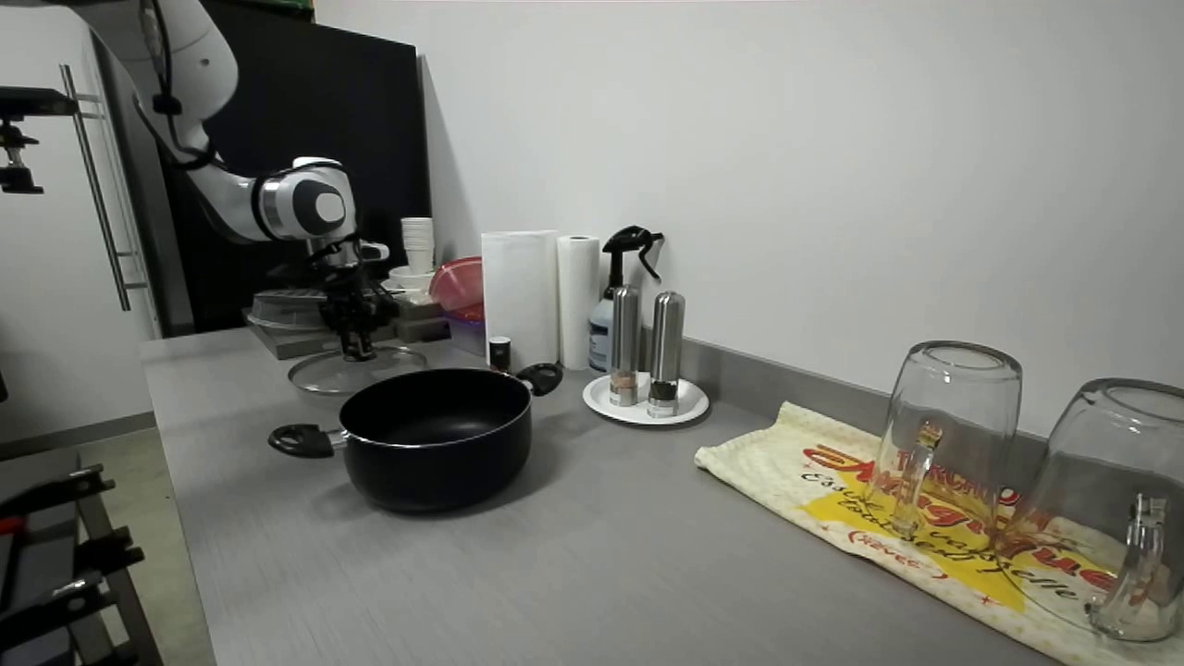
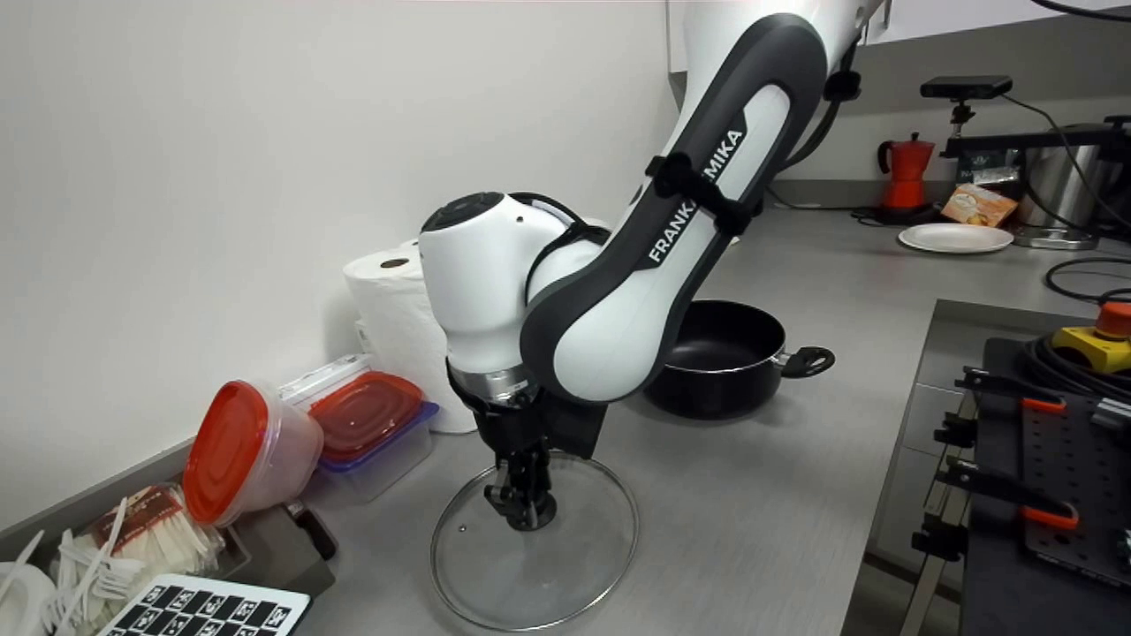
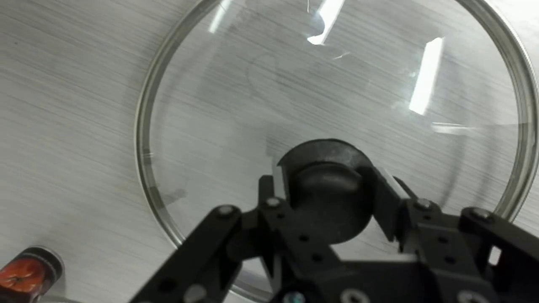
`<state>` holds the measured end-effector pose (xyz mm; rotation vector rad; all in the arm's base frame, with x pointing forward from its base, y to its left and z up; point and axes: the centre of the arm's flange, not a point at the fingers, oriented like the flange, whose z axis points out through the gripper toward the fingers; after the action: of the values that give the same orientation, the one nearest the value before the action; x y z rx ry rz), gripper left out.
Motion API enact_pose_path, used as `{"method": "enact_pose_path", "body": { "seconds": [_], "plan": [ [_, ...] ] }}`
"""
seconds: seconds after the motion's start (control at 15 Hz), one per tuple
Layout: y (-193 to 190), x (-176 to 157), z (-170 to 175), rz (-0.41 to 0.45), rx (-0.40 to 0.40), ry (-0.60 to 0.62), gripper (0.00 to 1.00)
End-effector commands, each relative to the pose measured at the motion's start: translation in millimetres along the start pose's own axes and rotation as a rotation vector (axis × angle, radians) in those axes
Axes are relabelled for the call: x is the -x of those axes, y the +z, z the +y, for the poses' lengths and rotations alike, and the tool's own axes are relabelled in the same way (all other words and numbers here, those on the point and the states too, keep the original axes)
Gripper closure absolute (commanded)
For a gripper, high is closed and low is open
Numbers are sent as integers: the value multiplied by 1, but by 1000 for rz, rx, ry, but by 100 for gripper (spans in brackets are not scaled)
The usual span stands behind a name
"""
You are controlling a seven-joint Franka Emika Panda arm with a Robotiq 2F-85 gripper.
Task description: Remove the glass lid from the black pot and put it on the counter
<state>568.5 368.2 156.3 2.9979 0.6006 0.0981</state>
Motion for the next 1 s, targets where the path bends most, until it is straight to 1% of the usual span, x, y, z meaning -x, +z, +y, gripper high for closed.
{"method": "enact_pose_path", "body": {
  "seconds": [0.0, 0.47, 0.93],
  "plan": [
    [-3, -9, 3, 22, 40, -24, 76],
    [-2, -10, 10, 49, 53, 16, 76],
    [3, -10, 14, 84, 47, 72, 76]
  ]
}}
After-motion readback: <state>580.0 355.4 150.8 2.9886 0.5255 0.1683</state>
